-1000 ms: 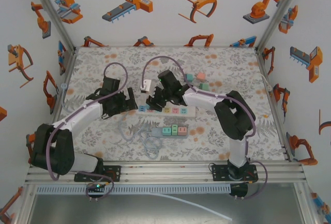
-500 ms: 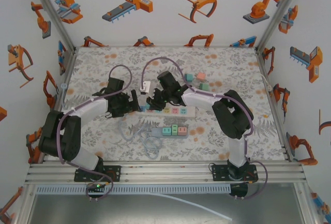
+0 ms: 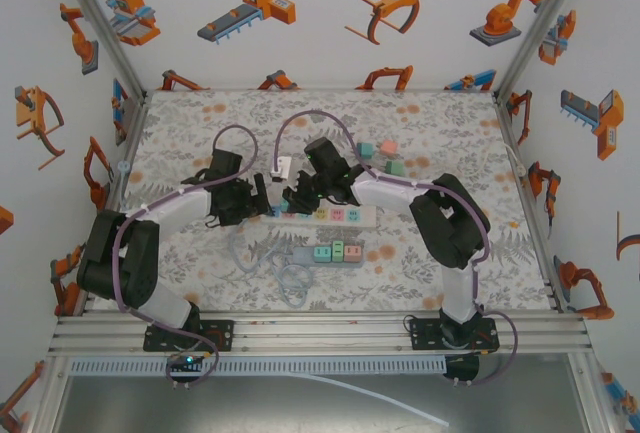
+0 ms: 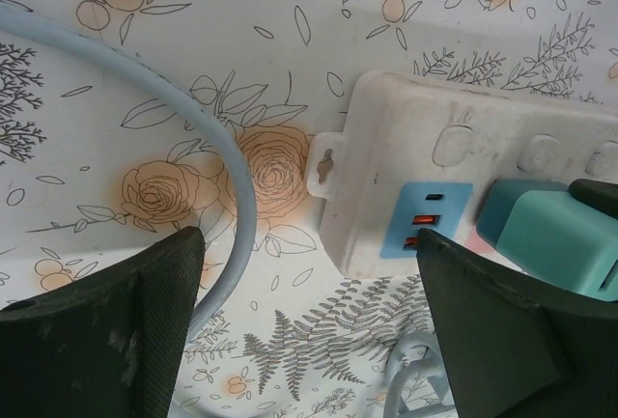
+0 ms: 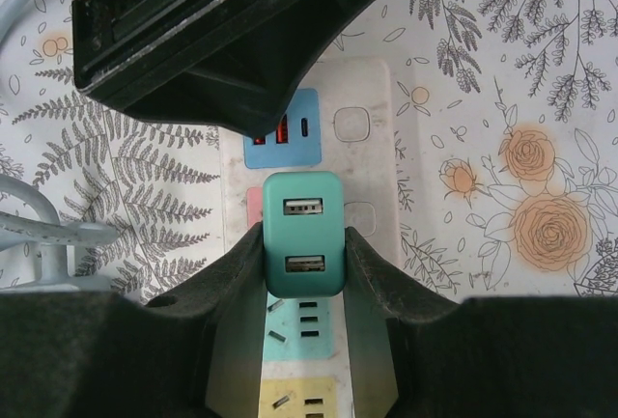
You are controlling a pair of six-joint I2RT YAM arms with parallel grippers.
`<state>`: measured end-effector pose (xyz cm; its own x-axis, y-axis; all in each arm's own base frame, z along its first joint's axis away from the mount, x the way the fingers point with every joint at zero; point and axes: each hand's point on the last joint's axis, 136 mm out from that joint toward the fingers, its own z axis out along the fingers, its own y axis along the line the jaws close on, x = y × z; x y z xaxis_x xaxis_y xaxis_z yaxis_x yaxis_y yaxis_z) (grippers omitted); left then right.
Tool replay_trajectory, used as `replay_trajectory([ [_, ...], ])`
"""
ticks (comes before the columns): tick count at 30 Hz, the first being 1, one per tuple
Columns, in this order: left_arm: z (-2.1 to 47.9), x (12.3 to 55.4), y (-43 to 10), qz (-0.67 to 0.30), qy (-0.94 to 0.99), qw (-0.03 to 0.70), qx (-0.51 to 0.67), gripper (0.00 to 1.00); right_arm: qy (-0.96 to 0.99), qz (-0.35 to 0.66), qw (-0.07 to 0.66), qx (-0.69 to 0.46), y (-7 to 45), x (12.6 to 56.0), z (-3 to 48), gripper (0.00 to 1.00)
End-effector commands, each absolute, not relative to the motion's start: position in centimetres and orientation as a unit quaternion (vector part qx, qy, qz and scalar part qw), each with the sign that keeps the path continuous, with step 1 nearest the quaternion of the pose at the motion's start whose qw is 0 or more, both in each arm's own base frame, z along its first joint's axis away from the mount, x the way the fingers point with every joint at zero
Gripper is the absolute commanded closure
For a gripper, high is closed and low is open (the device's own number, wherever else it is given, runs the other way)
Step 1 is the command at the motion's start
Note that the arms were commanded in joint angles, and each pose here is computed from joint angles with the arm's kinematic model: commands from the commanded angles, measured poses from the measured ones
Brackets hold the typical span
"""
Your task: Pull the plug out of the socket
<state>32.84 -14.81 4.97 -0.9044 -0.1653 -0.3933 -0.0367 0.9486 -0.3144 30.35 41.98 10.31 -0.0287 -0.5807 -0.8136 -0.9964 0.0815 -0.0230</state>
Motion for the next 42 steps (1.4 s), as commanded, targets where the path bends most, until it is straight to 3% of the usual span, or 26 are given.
replay_trajectory([
  [1,2.1,30.4,-13.6,-0.109,0.978,0.169,-0.055,0.18,0.601,0.341,0.409,-0.596,43.7,30.1,16.1,0.79],
  [7,0.6,29.8,-13.1,-0.086,0.983,0.154,-0.053,0.18,0.594,0.344,0.419,-0.595,43.6,30.0,16.5,0.85],
  [18,0.3,29.8,-13.3,-0.078,0.984,0.153,-0.050,0.18,0.589,0.339,0.431,-0.593,43.1,29.9,17.3,0.85],
  [26,4.3,30.7,-14.1,-0.110,0.973,0.199,-0.040,0.12,0.597,0.341,0.480,-0.545,41.4,31.1,21.0,0.85],
  [35,12.8,31.6,-15.7,-0.179,0.942,0.284,-0.010,0.02,0.645,0.394,0.572,-0.320,35.6,36.8,27.9,0.85],
  [42,21.8,28.5,-19.6,-0.330,0.864,0.368,0.095,0.03,0.737,0.384,0.556,0.001,26.5,45.3,24.7,0.86],
])
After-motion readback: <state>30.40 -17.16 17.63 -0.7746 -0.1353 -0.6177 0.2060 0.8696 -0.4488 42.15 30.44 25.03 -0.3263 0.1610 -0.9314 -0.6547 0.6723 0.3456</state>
